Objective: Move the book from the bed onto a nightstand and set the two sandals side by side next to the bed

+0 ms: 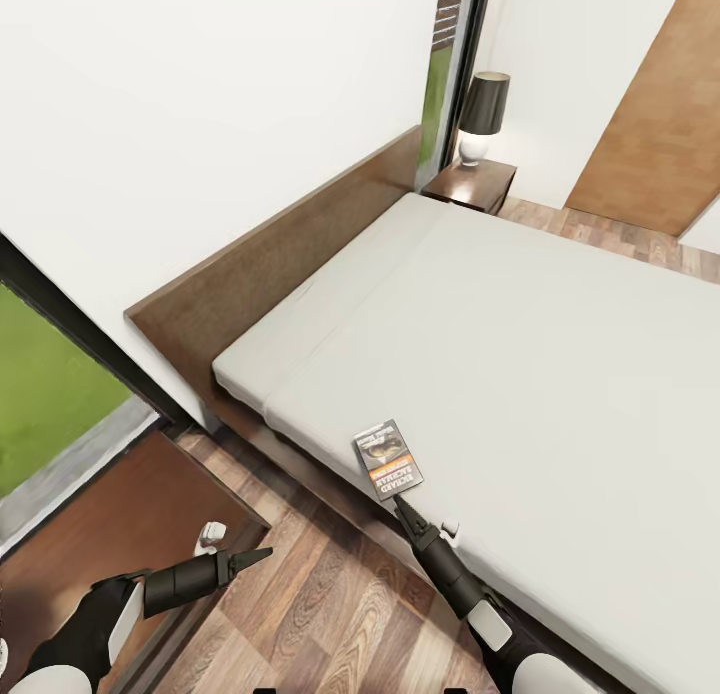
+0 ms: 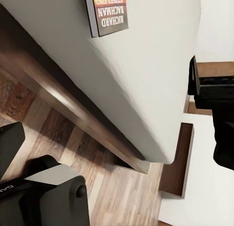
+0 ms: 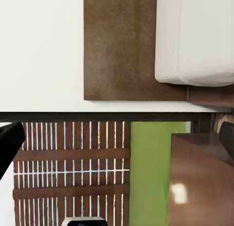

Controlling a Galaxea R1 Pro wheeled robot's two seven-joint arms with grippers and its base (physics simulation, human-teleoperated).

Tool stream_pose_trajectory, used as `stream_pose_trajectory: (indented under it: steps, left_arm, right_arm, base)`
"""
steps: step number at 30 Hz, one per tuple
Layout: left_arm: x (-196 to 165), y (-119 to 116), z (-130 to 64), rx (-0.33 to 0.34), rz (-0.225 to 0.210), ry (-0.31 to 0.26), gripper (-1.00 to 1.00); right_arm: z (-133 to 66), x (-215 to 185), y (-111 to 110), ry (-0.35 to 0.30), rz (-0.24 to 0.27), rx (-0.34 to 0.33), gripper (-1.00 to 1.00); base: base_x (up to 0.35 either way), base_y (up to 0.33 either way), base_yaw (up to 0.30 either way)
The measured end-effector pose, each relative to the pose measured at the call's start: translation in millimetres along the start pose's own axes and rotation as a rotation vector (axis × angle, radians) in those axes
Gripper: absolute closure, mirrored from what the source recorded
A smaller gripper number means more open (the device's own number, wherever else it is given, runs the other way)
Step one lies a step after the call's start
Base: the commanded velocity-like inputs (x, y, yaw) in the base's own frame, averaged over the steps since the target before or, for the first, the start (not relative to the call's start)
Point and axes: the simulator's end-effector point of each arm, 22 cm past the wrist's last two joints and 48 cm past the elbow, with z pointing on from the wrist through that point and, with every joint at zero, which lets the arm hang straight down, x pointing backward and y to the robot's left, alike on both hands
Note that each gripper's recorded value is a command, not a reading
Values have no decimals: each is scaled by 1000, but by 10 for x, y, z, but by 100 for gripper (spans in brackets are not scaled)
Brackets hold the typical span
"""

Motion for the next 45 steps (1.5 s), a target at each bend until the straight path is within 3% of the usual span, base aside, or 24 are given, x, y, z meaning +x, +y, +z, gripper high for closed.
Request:
stream_pose_trajectory:
  steps: [22,45]
  left_arm:
    - [11,-13,23,3,-1,2,-100]
    - [-9,187,174,5,-1,2,-100]
  right_arm:
    - [0,0,0,0,0,0,-100]
    - [75,-24,-238,0,-1,-1,-100]
  base:
    - [0,19,0]
    - [0,0,0]
